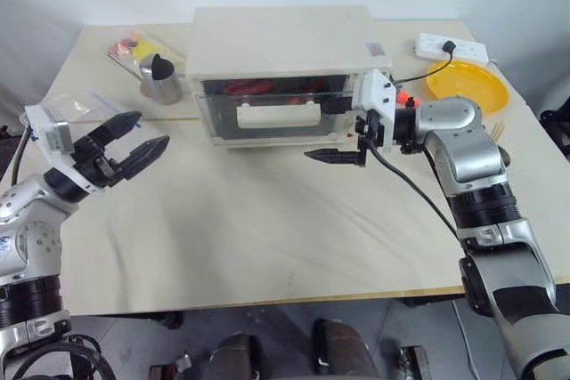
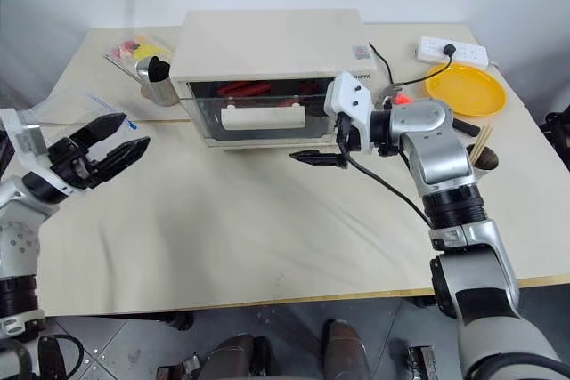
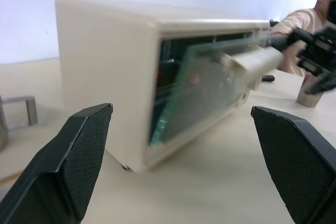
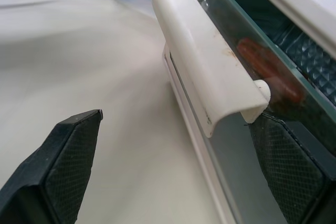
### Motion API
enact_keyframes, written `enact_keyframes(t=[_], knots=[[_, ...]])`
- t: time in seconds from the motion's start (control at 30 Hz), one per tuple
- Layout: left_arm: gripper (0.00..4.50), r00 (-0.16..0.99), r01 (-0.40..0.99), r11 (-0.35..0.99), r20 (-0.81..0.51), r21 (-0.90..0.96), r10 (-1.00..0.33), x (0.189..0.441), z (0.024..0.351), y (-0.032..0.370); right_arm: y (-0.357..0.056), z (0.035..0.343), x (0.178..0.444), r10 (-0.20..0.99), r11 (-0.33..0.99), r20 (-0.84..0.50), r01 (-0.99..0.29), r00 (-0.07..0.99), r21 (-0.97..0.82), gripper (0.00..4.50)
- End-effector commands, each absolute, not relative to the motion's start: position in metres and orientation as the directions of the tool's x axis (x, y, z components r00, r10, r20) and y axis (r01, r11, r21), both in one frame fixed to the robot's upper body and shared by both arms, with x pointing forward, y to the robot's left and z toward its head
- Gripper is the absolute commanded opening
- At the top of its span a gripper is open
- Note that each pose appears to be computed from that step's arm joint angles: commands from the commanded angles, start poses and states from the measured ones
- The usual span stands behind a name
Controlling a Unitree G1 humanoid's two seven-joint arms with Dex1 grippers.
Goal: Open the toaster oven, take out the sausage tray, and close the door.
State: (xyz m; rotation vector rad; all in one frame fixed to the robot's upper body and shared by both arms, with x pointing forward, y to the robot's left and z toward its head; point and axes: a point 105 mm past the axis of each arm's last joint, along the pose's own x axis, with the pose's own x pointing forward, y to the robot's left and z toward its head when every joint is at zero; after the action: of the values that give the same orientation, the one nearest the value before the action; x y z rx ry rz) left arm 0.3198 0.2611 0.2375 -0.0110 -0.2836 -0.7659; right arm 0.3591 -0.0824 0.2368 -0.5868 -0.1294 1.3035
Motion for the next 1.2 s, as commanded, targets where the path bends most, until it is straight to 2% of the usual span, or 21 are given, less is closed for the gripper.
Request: enact_keyframes(t=[0.03, 0.17, 0.53, 0.77, 0.83, 0.93, 1.07, 1.2], knots=[[4.31, 0.665, 0.691, 0.711, 0.268, 0.133, -0.697, 0.326, 0.251, 0.263, -0.070, 0.227, 0.335, 0.948, -0.006, -0.285, -0.886, 0.143, -0.464, 4.49], [3.38, 0.604, 0.750, 0.644, 0.243, 0.150, -0.759, 0.335, 0.254, 0.254, -0.071, 0.215, 0.333, 0.942, -0.001, -0.299, -0.892, 0.150, -0.452, 4.50], [0.06, 0.446, 0.863, 0.476, 0.185, 0.169, -0.876, 0.356, 0.255, 0.217, -0.066, 0.214, 0.331, 0.945, 0.031, -0.276, -0.888, 0.176, -0.459, 4.50], [0.02, 0.393, 0.894, 0.411, 0.133, 0.175, -0.910, 0.371, 0.246, 0.191, -0.065, 0.215, 0.330, 0.939, 0.059, -0.274, -0.883, 0.207, -0.465, 4.50], [0.02, 0.372, 0.906, 0.386, 0.110, 0.173, -0.922, 0.375, 0.241, 0.184, -0.073, 0.207, 0.333, 0.903, 0.104, -0.337, -0.896, 0.267, -0.431, 4.50], [0.02, 0.362, 0.909, 0.377, 0.112, 0.175, -0.925, 0.377, 0.241, 0.181, -0.083, 0.200, 0.325, 0.873, 0.105, -0.395, -0.901, 0.287, -0.421, 4.50], [0.02, 0.341, 0.919, 0.355, 0.107, 0.173, -0.934, 0.378, 0.240, 0.177, -0.105, 0.186, 0.321, 0.773, 0.135, -0.524, -0.900, 0.357, -0.415, 4.50], [0.02, 0.322, 0.928, 0.334, 0.093, 0.169, -0.942, 0.378, 0.236, 0.174, -0.122, 0.181, 0.325, 0.695, 0.179, -0.571, -0.874, 0.437, -0.451, 4.50]])
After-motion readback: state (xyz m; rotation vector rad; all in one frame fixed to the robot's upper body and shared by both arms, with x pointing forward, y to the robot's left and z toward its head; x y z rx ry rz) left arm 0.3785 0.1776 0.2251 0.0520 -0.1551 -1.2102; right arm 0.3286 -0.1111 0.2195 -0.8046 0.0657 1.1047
